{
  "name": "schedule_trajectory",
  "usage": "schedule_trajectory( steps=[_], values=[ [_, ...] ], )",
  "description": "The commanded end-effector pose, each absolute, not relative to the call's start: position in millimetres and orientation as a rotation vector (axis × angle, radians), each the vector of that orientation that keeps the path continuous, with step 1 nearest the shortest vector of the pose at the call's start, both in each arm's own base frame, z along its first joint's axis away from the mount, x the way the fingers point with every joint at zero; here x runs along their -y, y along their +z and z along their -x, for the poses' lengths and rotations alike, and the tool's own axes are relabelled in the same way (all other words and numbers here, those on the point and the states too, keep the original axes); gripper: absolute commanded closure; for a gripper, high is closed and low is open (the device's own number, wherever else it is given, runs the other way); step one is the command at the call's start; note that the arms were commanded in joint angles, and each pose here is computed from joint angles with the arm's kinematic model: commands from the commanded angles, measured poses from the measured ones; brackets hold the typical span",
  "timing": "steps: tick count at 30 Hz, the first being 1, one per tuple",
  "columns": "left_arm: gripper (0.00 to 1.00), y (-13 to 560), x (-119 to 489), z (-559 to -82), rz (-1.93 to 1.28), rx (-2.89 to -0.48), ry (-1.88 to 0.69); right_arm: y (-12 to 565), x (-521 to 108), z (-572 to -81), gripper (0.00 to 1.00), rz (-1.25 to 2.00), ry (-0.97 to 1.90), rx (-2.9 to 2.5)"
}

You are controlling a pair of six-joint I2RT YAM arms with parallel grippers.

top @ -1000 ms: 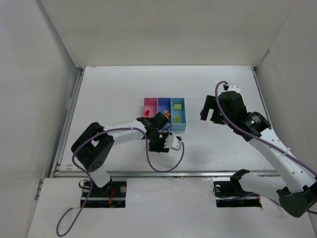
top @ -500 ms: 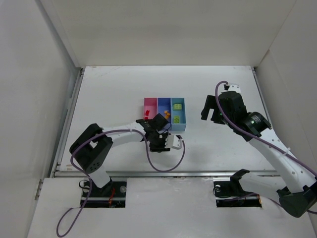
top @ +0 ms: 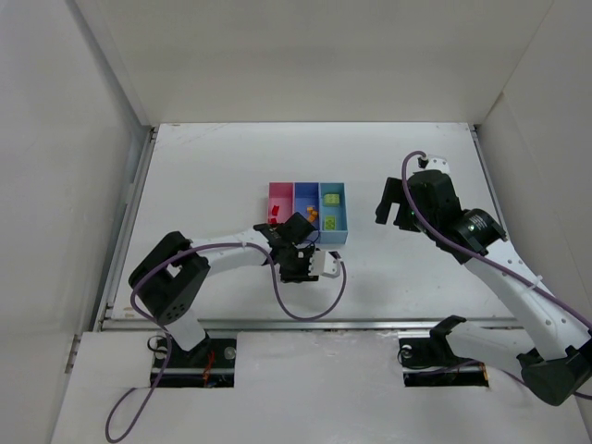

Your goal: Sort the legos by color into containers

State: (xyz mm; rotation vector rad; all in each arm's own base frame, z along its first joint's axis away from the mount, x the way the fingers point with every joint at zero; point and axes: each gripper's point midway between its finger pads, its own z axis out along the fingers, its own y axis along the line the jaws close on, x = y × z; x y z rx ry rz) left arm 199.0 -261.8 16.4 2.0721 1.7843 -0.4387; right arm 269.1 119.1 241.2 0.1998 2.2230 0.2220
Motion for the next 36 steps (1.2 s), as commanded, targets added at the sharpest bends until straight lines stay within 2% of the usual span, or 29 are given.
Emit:
schedule_trajectory(
  steps=[1,10,17,18,20,27,36],
  values=[
    [0.67,-15.5,221.0,-185.5,-2.173,-1.917,-0.326,259.9,-117.2,-272.2,0.00,-0.204,0.235,-2.160],
    [0.66,-15.2,209.5,-175.9,-2.216,-1.925,-0.327,259.9,-117.2,-272.2,0.00,-0.204,0.235,-2.160],
    [0.82,-17.3,207.2,-169.4,-2.227,-1.936,-0.356,259.9,-117.2,-272.2,0.00,-0.204,0.235,-2.160],
    [0.90,-17.3,207.2,-169.4,-2.227,-1.936,-0.356,259.9,-117.2,-272.2,0.00,-0.204,0.235,-2.160],
    [1.00,-17.2,209.4,-171.4,-2.226,-1.934,-0.356,259.9,-117.2,-272.2,0.00,-0.204,0.235,-2.160],
    [1.00,2.0,227.8,-181.2,-2.135,-1.958,-0.387,257.4,-117.8,-273.3,0.00,-0.202,0.229,-2.168],
    [1.00,99.6,261.5,-197.0,-1.941,-1.884,-0.477,257.4,-117.8,-273.3,0.00,-0.202,0.229,-2.168]
  ],
)
